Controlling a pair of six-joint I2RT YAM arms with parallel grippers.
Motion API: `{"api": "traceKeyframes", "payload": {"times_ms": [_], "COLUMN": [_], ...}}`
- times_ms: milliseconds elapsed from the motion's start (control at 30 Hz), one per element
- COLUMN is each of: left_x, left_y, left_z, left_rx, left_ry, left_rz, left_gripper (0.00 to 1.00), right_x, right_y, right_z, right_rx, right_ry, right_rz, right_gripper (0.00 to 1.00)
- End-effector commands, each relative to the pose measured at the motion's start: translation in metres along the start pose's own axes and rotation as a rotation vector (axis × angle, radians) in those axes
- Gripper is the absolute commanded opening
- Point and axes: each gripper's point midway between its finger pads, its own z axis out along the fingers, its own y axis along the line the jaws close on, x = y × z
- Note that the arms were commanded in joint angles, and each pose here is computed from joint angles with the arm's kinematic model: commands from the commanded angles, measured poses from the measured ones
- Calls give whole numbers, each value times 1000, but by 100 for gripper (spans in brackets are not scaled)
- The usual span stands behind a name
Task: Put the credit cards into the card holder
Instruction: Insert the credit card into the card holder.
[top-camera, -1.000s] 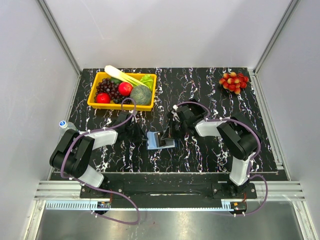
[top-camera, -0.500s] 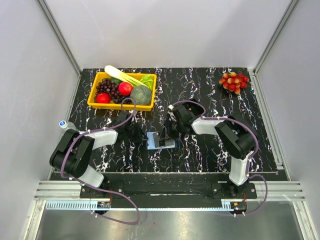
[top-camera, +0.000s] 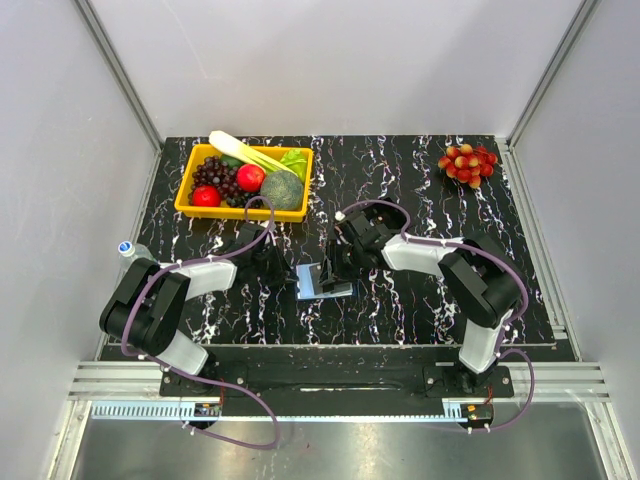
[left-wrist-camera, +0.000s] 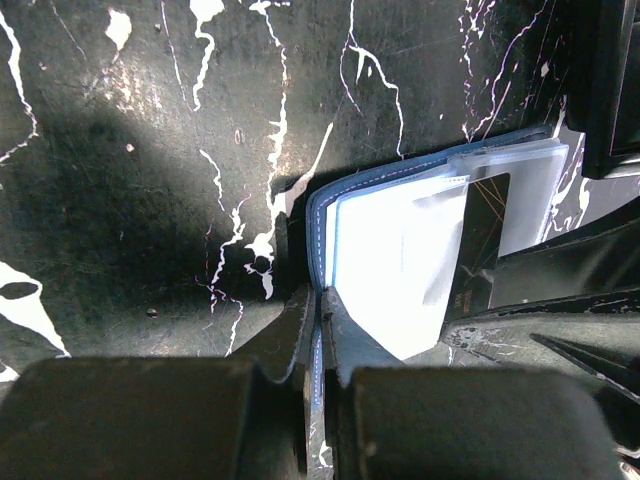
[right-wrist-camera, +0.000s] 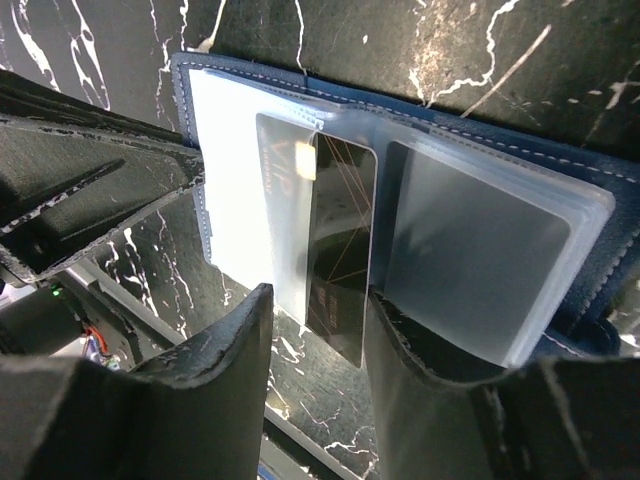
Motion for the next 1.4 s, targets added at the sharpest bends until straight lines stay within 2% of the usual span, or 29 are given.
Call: {"api": "traceKeyframes", "payload": {"times_ms": [0, 100, 267, 533, 733, 1000, 1167, 1367], "left_x": [5, 4, 1, 1, 2, 4, 1, 3], "left_y": [18, 15, 11, 9, 9, 10, 6, 8], "left_z": [-1, -2, -3, -3, -3, -3, -2, -2], "left_rx": [-65, -57, -44, -33, -32, -32, -12, -14], "left_ry": [-5, -7, -12, -11, -10, -3, -11, -5], "left_rz": [0, 0, 4, -1, -2, 0, 13, 27], "left_gripper": [0, 0, 0, 0, 0, 0, 0, 0], "right_x": [-9, -15, -8, 5, 2, -10, -15, -37], "right_y": [-16, -14, -9, 15, 31, 10, 12, 9], "right_z": [-15, -16, -4, 17, 19, 19, 26, 16], "right_rx": [168, 215, 223, 127, 94, 203, 201, 233], "right_ry": [-56, -79, -39, 25, 6, -57, -60, -145], "right_rz": [-39, -57, -81, -96, -112, -114, -118, -108], "right_gripper": [47, 48, 47, 45, 45, 48, 49, 51]}}
